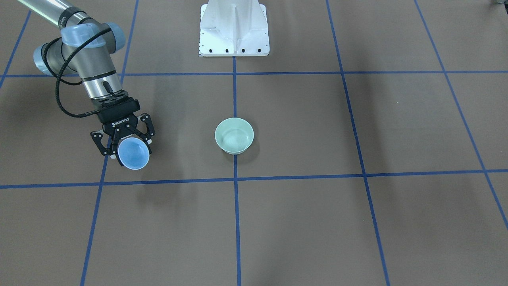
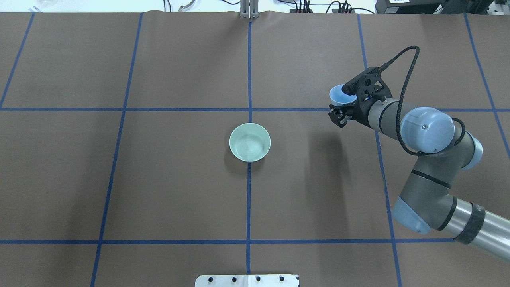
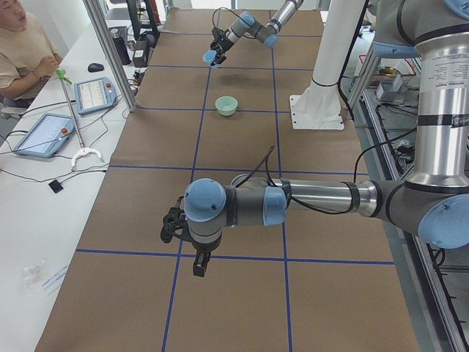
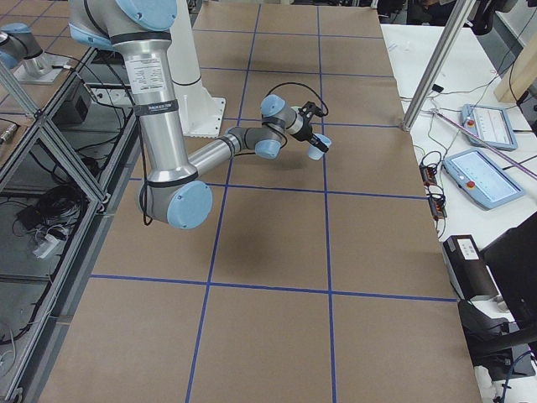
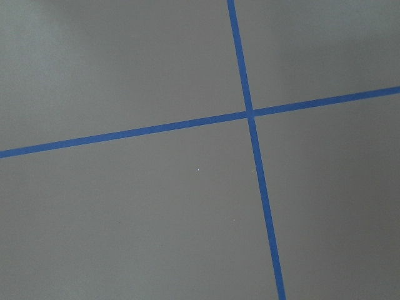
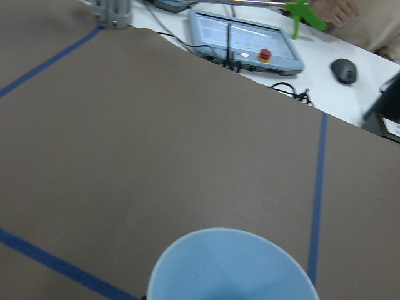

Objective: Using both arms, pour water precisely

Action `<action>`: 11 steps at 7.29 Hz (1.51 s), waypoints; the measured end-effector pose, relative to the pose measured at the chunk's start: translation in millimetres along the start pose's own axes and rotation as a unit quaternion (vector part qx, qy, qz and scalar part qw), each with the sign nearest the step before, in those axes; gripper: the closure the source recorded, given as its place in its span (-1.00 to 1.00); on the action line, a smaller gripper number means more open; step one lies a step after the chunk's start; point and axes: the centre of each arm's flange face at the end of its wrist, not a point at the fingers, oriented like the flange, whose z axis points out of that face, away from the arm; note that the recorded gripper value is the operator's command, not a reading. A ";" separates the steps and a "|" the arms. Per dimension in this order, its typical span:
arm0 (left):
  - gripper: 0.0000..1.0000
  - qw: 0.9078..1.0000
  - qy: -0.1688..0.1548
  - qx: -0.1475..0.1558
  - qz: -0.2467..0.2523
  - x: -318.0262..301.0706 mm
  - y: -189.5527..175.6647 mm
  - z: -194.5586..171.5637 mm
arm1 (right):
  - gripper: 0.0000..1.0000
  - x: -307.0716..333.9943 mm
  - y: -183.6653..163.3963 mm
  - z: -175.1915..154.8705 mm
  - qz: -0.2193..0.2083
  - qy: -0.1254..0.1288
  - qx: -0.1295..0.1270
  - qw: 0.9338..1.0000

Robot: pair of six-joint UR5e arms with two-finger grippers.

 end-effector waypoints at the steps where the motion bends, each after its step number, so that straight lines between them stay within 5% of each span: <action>1: -1.00 1.000 0.000 0.001 0.001 0.7 -0.6 -0.6 | 1.00 -13.1 -11.2 -3.3 -0.032 -0.043 0.005 0.999; 3: -1.00 1.000 0.001 0.002 0.001 1.1 -0.5 -0.6 | 1.00 -55.7 -31.1 -2.2 -0.059 -0.102 0.009 0.993; 5: -1.00 1.000 0.002 0.001 0.000 0.7 0.8 0.3 | 1.00 -96.6 -42.2 10.3 -0.075 -0.125 -0.011 0.989; 11: -1.00 1.000 0.003 -0.001 0.000 0.1 0.6 2.8 | 1.00 -160.0 -92.6 16.1 -0.095 -0.117 -0.160 0.976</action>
